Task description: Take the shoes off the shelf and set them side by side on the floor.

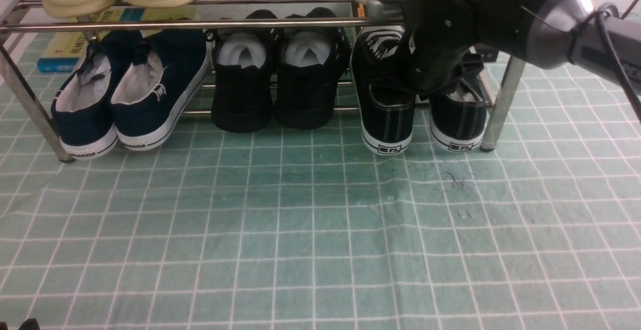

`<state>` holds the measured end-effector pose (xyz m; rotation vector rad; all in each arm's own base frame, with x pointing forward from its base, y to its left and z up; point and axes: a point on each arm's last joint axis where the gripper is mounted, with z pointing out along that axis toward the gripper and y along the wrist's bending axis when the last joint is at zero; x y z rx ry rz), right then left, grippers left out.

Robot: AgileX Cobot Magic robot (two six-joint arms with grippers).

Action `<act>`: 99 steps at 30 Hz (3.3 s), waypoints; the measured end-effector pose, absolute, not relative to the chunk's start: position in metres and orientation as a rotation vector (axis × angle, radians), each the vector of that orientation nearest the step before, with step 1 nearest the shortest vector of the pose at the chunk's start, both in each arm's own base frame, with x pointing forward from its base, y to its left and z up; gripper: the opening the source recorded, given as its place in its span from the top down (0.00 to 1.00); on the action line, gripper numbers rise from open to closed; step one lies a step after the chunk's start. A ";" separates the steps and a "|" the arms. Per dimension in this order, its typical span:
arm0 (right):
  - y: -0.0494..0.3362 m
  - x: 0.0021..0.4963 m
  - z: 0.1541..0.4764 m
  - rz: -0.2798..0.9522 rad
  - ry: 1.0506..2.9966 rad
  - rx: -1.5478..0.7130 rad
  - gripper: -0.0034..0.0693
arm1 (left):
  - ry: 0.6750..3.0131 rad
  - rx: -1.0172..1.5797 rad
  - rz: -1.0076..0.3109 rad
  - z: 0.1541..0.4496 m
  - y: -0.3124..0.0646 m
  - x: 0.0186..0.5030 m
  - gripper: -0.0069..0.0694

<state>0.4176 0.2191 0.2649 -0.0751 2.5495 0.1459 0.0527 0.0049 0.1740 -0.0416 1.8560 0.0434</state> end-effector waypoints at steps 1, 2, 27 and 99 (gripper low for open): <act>0.220 0.418 0.263 0.145 2.553 -0.075 0.43 | 1.855 -0.042 0.043 0.174 0.005 0.053 0.59; 0.220 0.419 0.261 0.144 2.554 -0.075 0.45 | 1.855 -0.042 0.043 0.174 0.005 0.053 0.59; 0.201 0.342 0.349 0.309 2.753 -0.333 0.95 | 1.855 -0.042 0.043 0.174 0.005 0.053 0.59; 0.251 0.274 0.227 0.536 2.698 0.289 0.91 | 1.855 -0.041 0.044 0.174 0.005 0.053 0.59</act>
